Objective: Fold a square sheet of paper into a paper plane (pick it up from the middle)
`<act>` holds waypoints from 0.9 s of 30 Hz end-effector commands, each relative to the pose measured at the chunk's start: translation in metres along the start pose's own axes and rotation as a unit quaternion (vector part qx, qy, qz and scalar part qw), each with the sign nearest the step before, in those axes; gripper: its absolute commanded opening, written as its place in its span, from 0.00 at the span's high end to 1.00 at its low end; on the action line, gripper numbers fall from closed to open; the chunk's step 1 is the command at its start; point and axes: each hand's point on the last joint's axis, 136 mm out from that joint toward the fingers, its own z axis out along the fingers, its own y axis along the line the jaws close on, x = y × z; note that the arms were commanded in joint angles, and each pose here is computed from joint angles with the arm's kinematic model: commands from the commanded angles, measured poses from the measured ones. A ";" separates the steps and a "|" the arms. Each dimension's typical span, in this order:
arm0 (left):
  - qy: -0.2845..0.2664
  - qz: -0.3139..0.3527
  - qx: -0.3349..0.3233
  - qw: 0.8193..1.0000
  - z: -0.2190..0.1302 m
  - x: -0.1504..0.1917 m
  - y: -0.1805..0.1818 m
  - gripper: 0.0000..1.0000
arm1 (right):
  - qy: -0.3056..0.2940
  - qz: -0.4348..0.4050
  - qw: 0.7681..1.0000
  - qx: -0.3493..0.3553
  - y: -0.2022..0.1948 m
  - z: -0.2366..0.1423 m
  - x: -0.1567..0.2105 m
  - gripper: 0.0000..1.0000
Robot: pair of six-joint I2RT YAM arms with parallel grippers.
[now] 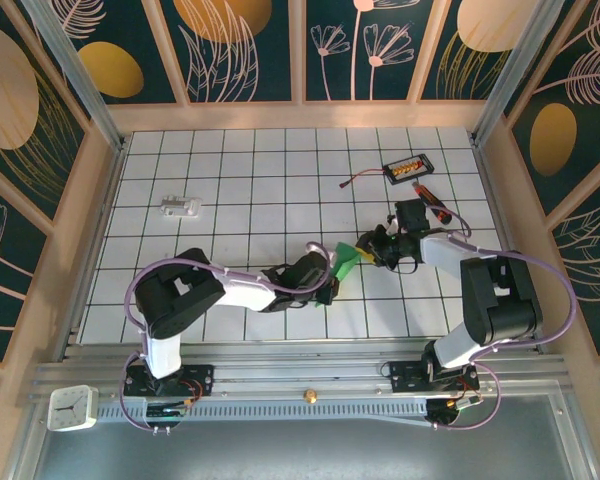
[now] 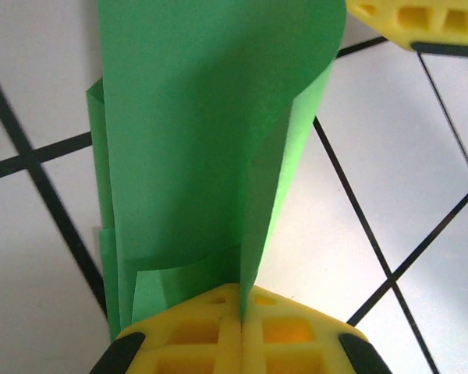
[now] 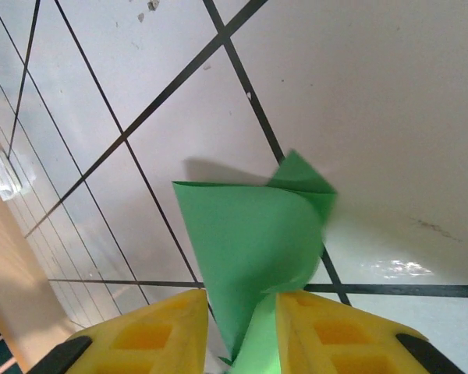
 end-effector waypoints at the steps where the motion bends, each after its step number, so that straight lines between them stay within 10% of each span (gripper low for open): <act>1: -0.017 -0.058 0.064 0.996 -0.010 -0.012 -0.012 1.00 | -0.009 -0.049 0.999 -0.011 0.015 -0.015 -0.005 0.69; 16: -0.017 -0.189 0.167 0.968 -0.035 -0.022 -0.014 1.00 | -0.006 -0.194 0.980 -0.036 0.038 -0.022 0.012 0.65; 27: 0.017 -0.239 0.193 0.952 -0.028 -0.013 -0.014 1.00 | 0.020 -0.265 0.963 -0.046 0.055 0.008 0.042 0.80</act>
